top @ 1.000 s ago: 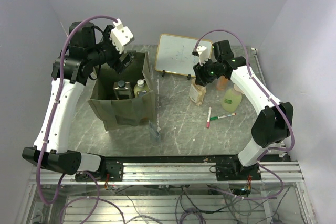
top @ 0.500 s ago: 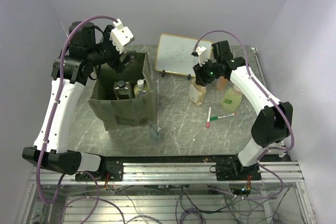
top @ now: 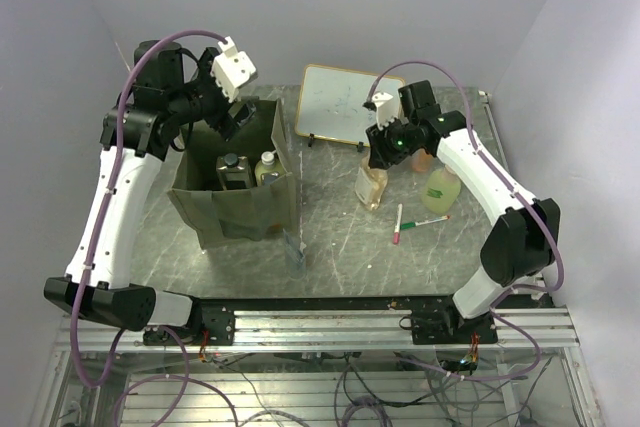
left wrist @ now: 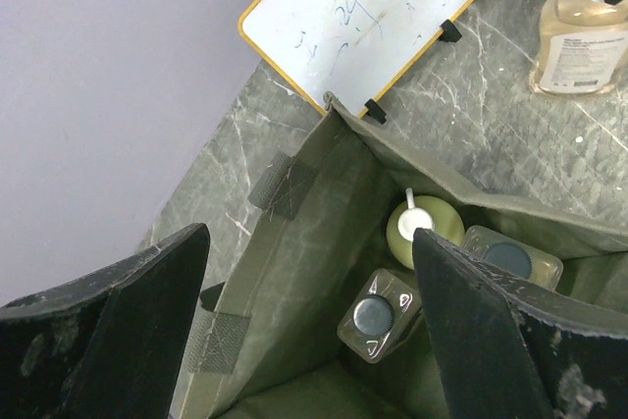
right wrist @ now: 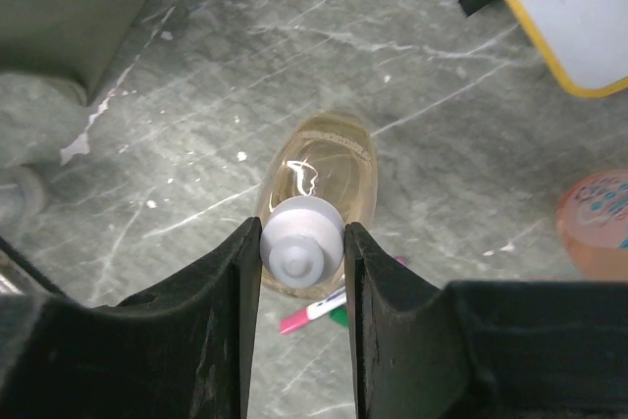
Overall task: Place the personal care products into the canvas bag
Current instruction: Move the care product at the center of the board.
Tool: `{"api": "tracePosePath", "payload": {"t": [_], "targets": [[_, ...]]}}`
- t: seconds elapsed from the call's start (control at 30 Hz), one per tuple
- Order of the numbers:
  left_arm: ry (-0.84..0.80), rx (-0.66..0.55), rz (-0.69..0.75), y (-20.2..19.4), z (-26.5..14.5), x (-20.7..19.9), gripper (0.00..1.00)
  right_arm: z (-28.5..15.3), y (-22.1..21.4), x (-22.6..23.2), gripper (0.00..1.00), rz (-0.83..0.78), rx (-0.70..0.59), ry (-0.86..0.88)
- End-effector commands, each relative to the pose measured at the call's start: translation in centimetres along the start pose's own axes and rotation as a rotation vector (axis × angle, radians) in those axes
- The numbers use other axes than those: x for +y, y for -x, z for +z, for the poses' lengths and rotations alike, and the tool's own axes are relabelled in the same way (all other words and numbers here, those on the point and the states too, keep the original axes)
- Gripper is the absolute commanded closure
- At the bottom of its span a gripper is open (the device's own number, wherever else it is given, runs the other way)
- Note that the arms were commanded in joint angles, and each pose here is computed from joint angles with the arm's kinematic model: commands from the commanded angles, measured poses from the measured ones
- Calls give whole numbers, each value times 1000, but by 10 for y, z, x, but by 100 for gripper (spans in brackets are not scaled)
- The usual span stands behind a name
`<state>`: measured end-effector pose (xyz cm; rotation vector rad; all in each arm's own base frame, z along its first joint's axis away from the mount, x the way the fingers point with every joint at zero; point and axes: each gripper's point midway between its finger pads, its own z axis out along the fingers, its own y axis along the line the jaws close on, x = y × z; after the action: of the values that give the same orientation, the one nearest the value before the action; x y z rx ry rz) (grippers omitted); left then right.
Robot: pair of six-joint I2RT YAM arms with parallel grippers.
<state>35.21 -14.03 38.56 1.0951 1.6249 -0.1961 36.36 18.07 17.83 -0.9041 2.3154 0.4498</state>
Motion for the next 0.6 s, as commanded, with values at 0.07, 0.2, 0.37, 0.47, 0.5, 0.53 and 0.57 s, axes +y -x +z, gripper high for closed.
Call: {"api": "tracePosePath", "payload": {"t": [0.07,0.2,0.37,0.47,0.5,0.53,0.57], "targets": [[9,-40,23,13,4,4,5,-27,16,35,100,78,-74,12],[8,-49,0,17,8,3,6,-27,11,45,100,106,-75,-30],[-5,-67,-24,24,14,-2,7,-24,-4,51,100,146,-52,-76],[-12,-63,-11,27,17,-7,8,-21,-12,65,100,147,-39,-62],[-15,-62,-6,28,19,-9,8,-20,-15,66,100,150,-33,-61],[-21,-63,-5,28,21,-11,8,-20,-17,68,100,154,-30,-57],[-27,-66,-5,30,22,-13,8,-19,-18,70,98,158,-27,-49]]}}
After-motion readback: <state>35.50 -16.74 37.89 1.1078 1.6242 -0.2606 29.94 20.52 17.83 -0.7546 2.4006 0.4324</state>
